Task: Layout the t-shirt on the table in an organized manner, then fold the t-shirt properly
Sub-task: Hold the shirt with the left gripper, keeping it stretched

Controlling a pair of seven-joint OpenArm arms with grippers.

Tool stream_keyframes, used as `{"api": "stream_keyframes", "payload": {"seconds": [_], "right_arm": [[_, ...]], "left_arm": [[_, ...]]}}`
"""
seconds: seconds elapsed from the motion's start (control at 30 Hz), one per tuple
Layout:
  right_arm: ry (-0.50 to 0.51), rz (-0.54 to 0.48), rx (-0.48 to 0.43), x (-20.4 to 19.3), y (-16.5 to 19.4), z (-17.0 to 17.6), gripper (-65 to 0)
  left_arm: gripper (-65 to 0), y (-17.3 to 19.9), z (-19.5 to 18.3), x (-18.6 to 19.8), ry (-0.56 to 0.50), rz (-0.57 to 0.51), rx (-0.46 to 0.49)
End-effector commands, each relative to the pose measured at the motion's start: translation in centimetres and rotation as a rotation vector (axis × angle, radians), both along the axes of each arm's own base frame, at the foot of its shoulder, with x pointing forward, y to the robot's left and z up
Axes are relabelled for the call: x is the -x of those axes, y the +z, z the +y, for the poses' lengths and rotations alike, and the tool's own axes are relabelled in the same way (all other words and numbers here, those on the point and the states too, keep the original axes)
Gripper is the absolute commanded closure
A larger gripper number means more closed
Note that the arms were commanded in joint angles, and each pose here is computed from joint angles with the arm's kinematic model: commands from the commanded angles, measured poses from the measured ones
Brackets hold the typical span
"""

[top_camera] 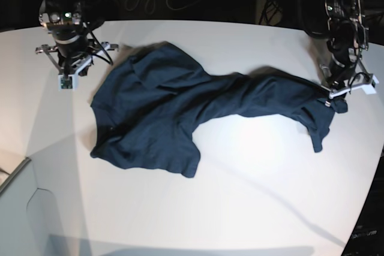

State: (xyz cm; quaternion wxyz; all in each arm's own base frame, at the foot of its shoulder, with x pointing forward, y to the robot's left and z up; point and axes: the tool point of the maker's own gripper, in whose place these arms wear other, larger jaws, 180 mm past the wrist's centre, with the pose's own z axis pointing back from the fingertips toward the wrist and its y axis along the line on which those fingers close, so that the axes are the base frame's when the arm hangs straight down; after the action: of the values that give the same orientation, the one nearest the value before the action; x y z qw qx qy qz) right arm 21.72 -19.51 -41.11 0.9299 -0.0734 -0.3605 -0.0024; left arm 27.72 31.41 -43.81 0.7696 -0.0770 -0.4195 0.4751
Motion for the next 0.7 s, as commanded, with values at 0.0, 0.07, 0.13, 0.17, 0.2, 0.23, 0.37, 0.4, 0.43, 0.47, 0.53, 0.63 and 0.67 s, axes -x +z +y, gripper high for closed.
{"api": "stream_keyframes", "payload": {"seconds": [0.0,0.07,0.13,0.17,0.2,0.23,0.37,0.4,0.43,0.47,0.53,0.63,0.67], "right_arm": [[0.0,-0.035,0.015,-0.6,0.8,-0.4,0.0],[0.0,-0.034,0.015,-0.5,0.8,-0.4,0.0],[0.0,-0.031,0.015,-0.4,0.7,-0.4,0.0],[0.0,-0.031,0.015,-0.4,0.7,-0.4,0.0],[0.0,-0.031,0.015,-0.4,0.7,-0.4,0.0],[0.0,-0.029,0.015,-0.3,0.7,-0.4,0.0],[-0.001,-0.028,0.015,-0.2,0.7,-0.4,0.0],[-0.001,-0.028,0.015,-0.2,0.7,-0.4,0.0],[-0.001,-0.026,0.015,-0.2,0.7,-0.4,0.0],[-0.003,-0.026,0.016,-0.2,0.7,-0.5,0.0],[-0.003,-0.026,0.016,-0.2,0.7,-0.5,0.0],[-0.003,-0.025,0.016,-0.2,0.6,-0.5,0.0],[-0.003,-0.023,0.016,-0.1,0.6,-0.5,0.0]], "left_arm": [[-13.3,1.1,0.2,-1.0,0.006,-0.039,-0.003],[-6.2,0.9,-0.3,-1.0,0.008,-0.04,0.01],[-3.4,0.8,-0.5,-1.0,0.006,-0.039,0.013],[-3.4,0.8,-0.6,-1.0,0.005,-0.038,0.015],[-3.5,0.7,-0.9,-1.1,-0.006,-0.036,0.017],[-3.5,0.5,-1.4,-1.2,-0.019,-0.032,0.019],[-3.5,1.1,-2.0,-1.6,-0.037,-0.05,0.02],[-3.5,1.4,-2.1,-1.6,-0.034,-0.062,0.03],[-3.5,1.9,-2.3,-1.8,-0.032,-0.081,0.048],[-3.6,2.1,-2.3,-1.8,-0.026,-0.091,0.067],[-3.8,2.0,-2.4,-1.5,-0.01,-0.094,0.104],[-12.7,2.3,-1.9,-1.7,-0.005,-0.103,0.113],[-17.8,2.3,-1.9,-1.7,-0.009,-0.102,0.114]]}}
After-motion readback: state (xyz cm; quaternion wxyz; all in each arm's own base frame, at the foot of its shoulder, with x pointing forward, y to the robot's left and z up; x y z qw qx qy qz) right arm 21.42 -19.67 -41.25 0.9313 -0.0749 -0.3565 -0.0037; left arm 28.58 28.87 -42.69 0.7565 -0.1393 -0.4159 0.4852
